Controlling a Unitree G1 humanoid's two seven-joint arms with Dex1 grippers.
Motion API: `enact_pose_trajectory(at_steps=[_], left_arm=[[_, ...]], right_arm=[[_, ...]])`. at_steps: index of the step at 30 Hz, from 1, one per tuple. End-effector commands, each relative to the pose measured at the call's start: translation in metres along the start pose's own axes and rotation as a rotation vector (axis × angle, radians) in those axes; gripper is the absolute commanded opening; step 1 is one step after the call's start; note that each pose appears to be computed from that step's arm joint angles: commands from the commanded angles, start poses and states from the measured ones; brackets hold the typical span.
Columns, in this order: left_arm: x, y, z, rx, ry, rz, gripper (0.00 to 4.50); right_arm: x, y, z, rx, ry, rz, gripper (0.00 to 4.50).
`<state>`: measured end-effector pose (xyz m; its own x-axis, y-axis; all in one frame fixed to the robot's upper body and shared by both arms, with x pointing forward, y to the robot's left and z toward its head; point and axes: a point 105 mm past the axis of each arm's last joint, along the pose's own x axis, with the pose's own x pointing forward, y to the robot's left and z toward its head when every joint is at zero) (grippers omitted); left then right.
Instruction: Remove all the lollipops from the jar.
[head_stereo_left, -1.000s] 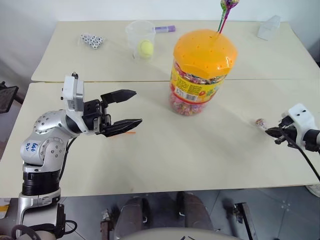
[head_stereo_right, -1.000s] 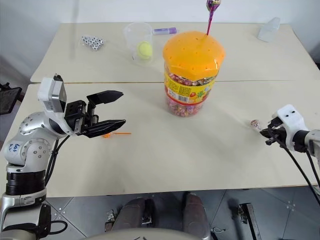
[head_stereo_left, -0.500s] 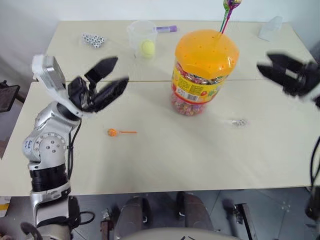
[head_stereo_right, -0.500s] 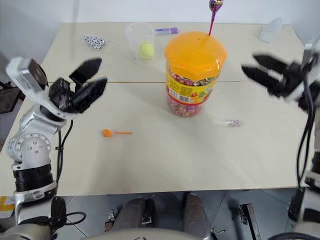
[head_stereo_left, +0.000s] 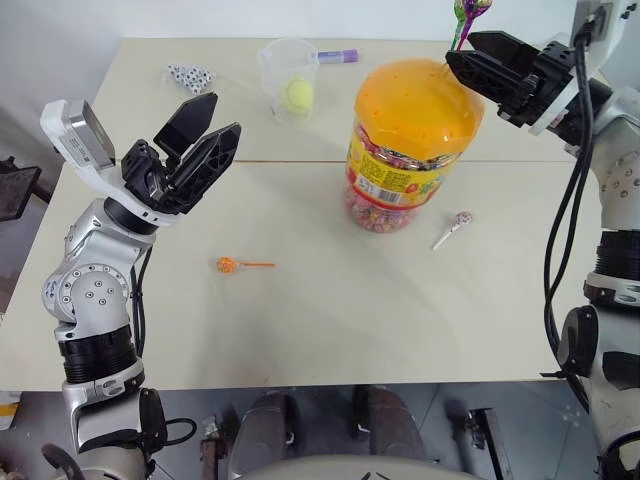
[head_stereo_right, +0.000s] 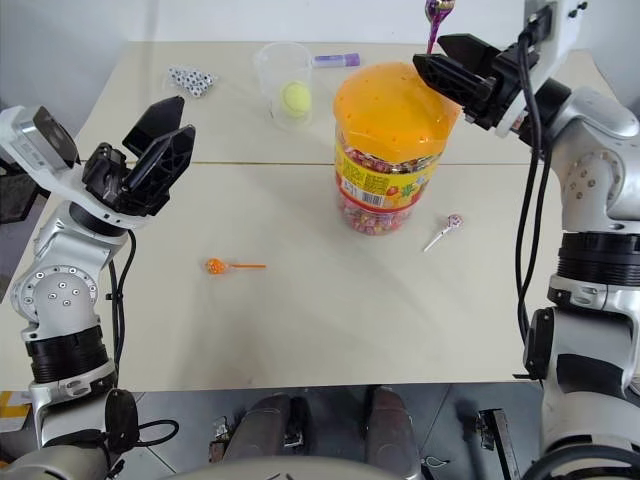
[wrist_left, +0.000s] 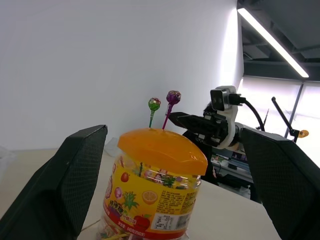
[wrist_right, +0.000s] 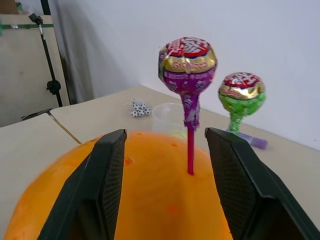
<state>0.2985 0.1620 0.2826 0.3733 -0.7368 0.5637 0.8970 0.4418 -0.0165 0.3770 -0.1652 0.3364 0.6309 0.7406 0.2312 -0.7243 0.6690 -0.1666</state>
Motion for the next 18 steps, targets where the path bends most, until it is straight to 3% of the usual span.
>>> enact_pose_trajectory(at_steps=[1, 4, 9, 12, 15, 18], left_arm=[[0.004, -0.008, 0.008, 0.039, -0.030, -0.033, 4.50], [0.004, -0.008, 0.009, 0.042, -0.031, -0.033, 4.50], [0.005, -0.008, 0.010, 0.047, -0.032, -0.041, 4.50], [0.006, -0.009, 0.008, 0.049, -0.021, -0.059, 4.50], [0.009, -0.013, 0.001, 0.062, 0.018, -0.113, 4.50], [0.011, -0.017, -0.007, 0.078, 0.064, -0.161, 4.50]], right_arm=[[0.003, -0.002, 0.017, -0.028, -0.041, -0.011, 2.44], [0.006, -0.006, 0.015, -0.022, -0.042, -0.028, 1.78], [0.004, -0.009, 0.023, -0.007, -0.095, -0.029, 0.04], [-0.005, -0.018, 0.036, -0.001, -0.189, -0.055, 0.04], [-0.028, -0.032, 0.066, 0.028, -0.343, -0.083, 0.04], [-0.055, -0.048, 0.071, 0.035, -0.337, -0.124, 0.04]])
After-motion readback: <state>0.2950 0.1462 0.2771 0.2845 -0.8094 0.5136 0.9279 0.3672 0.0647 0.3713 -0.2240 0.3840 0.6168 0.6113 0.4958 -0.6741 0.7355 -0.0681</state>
